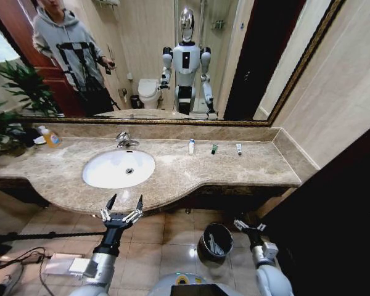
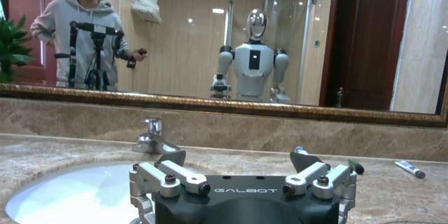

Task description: Pick up the trash from the sink and place it in the trash bin.

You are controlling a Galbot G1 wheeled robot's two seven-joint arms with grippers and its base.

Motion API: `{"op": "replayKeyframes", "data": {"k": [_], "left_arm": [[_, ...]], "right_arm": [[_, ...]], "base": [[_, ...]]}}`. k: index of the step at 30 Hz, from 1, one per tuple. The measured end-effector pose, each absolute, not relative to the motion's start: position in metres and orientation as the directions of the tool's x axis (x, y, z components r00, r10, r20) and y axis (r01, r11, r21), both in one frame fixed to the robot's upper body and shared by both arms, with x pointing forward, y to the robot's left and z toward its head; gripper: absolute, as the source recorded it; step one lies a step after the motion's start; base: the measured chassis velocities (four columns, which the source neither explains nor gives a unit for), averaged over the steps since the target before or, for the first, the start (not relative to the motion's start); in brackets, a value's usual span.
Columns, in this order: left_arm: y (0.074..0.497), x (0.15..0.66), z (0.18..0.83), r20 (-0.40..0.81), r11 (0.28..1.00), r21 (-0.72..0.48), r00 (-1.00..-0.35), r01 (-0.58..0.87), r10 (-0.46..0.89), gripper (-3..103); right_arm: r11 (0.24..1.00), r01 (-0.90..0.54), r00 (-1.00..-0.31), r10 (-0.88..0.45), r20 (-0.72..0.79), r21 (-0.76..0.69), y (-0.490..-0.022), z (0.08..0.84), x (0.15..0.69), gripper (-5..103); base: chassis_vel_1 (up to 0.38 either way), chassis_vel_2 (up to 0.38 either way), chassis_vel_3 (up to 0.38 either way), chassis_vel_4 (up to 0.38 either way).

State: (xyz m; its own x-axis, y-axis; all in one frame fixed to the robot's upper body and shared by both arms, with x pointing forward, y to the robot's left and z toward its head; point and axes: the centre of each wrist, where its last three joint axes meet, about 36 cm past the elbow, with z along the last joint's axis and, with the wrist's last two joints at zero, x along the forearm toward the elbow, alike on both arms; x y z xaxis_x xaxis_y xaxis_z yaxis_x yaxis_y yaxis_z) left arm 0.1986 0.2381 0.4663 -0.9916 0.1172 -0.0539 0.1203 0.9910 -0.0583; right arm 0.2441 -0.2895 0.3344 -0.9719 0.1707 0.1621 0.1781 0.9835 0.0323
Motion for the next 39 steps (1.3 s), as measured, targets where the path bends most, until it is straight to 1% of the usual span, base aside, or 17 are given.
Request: {"op": "replayKeyframes", "data": {"k": [9,14,18,19,23,24,28,29,32,33,34,36,37,39], "left_arm": [[0.238,0.199,0.466,-0.054,0.991,-0.058,-0.992,0.12,0.117,100],[0.238,0.199,0.466,-0.054,0.991,-0.058,-0.992,0.12,0.117,100],[0.238,0.199,0.466,-0.054,0.991,-0.058,-0.992,0.12,0.117,100],[0.238,0.199,0.466,-0.054,0.991,-0.058,-0.992,0.12,0.117,100],[0.238,0.199,0.466,-0.054,0.991,-0.058,-0.992,0.12,0.117,100],[0.238,0.199,0.466,-0.054,0.991,-0.058,-0.992,0.12,0.117,100],[0.238,0.199,0.466,-0.054,0.991,-0.058,-0.992,0.12,0.117,100],[0.238,0.199,0.466,-0.054,0.991,-0.058,-0.992,0.12,0.117,100],[0.238,0.199,0.466,-0.054,0.991,-0.058,-0.992,0.121,0.117,100],[0.238,0.199,0.466,-0.054,0.991,-0.058,-0.992,0.121,0.117,100],[0.238,0.199,0.466,-0.054,0.991,-0.058,-0.992,0.12,0.117,100],[0.238,0.199,0.466,-0.054,0.991,-0.058,-0.992,0.12,0.117,100],[0.238,0.199,0.466,-0.054,0.991,-0.058,-0.992,0.12,0.117,100],[0.238,0.199,0.466,-0.054,0.991,-0.058,-0.992,0.12,0.117,100]], "right_arm": [[0.986,0.143,-0.989,0.138,0.061,0.084,-0.273,0.388,0.267,100],[0.99,0.11,-0.993,0.106,0.043,0.086,-0.271,0.399,0.283,100],[0.996,0.06,-0.998,0.058,0.032,0.071,-0.271,0.407,0.313,100],[0.996,0.06,-0.998,0.058,0.032,0.071,-0.271,0.407,0.313,100],[0.999,0.024,-0.999,0.023,0.031,0.048,-0.274,0.41,0.346,100],[0.999,0.024,-0.999,0.023,0.031,0.048,-0.274,0.41,0.346,100],[1.0,0.002,-1.0,0.001,0.009,0.03,-0.275,0.413,0.393,100],[1.0,0.002,-1.0,0.001,0.009,0.03,-0.275,0.413,0.393,100],[1.0,-0.016,-1.0,-0.016,0.0,0.0,-0.271,0.413,0.437,100],[1.0,-0.016,-1.0,-0.016,0.0,0.0,-0.271,0.413,0.437,100],[1.0,-0.016,-1.0,-0.016,-0.002,-0.023,-0.27,0.411,0.447,100],[0.992,-0.027,-0.999,-0.029,-0.014,-0.12,-0.263,0.404,0.476,100],[0.992,-0.027,-0.999,-0.029,-0.014,-0.12,-0.263,0.404,0.476,100],[0.987,-0.059,-0.998,-0.059,0.0,-0.152,-0.249,0.399,0.499,100]], "base": [[0.0,0.0,0.0,0.0],[0.0,0.0,0.0,0.0],[0.0,0.0,0.0,0.0],[0.0,0.0,0.0,0.0],[0.0,0.0,0.0,0.0],[0.0,0.0,0.0,0.0],[0.0,0.0,0.0,0.0],[0.0,0.0,0.0,0.0],[0.0,0.0,0.0,0.0],[0.0,0.0,0.0,0.0],[0.0,0.0,0.0,0.0],[0.0,0.0,0.0,0.0],[0.0,0.0,0.0,0.0],[0.0,0.0,0.0,0.0]]}}
